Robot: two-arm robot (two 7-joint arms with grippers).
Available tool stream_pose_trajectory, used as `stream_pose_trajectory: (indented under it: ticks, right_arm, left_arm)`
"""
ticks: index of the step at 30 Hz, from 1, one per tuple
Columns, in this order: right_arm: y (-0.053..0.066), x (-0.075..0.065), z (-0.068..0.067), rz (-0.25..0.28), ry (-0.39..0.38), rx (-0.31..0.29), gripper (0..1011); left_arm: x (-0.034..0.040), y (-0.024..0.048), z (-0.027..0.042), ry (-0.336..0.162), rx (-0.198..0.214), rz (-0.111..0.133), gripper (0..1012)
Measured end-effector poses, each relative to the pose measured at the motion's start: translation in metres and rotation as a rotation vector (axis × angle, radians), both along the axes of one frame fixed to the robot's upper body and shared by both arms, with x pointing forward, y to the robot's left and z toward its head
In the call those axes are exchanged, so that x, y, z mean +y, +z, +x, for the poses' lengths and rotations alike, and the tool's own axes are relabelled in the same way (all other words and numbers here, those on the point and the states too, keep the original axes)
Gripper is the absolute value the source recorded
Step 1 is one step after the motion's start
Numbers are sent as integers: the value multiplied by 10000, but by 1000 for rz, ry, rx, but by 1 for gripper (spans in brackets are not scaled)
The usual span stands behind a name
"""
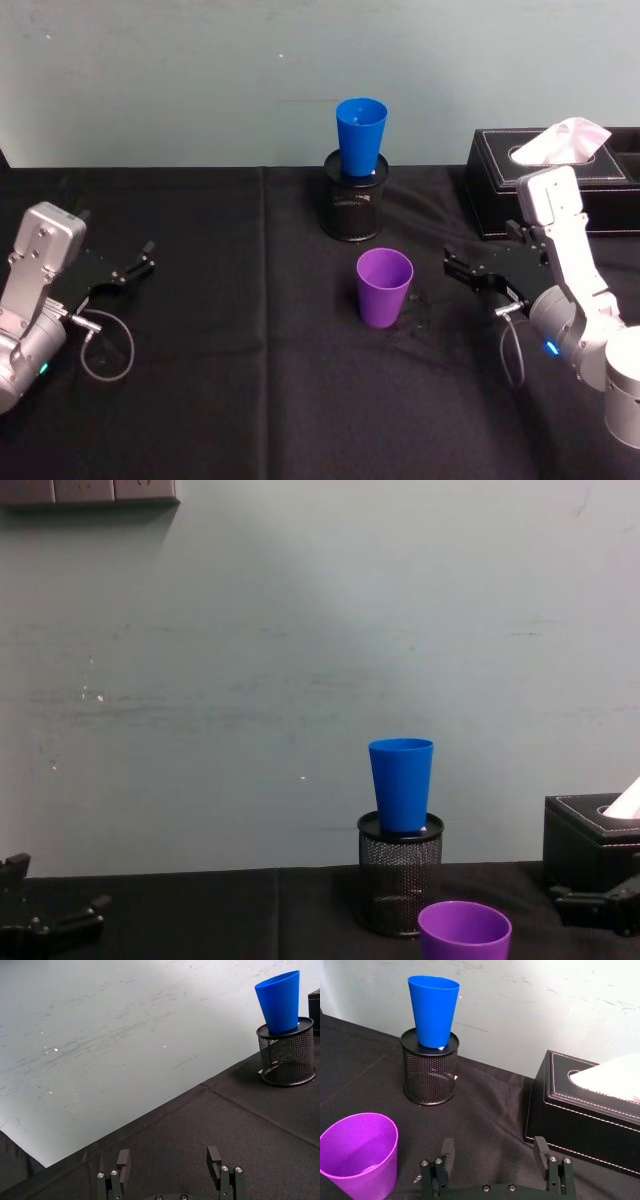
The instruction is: Pick up one cup with a gripper and tap it against the other cup.
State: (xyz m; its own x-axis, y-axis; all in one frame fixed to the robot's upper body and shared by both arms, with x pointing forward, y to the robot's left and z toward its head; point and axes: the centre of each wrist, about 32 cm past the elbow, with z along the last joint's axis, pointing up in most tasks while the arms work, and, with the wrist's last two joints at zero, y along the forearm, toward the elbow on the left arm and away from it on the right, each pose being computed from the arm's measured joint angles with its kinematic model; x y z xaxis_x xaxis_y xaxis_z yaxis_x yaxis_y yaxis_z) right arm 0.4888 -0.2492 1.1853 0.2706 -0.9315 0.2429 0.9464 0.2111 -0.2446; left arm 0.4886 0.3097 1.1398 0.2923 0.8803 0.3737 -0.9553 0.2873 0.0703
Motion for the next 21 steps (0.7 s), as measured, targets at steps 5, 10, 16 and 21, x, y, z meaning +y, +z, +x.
stream_pose_trajectory:
  ticks: [5,10,16,21]
  right_arm:
    - [1,-1,-4,0,1,-1,1003]
    - [1,-1,-8,0,1,-1,1003]
    - [4,1,-10,0,2,-2,1003]
    - [4,2,-12,0,2,-2,1003]
  left_arm:
    - [0,0,0,0,0,0,1000]
    - [0,0,0,0,0,0,1000]
    - [0,0,0,0,0,0,1000]
    - [0,0,0,0,0,0,1000]
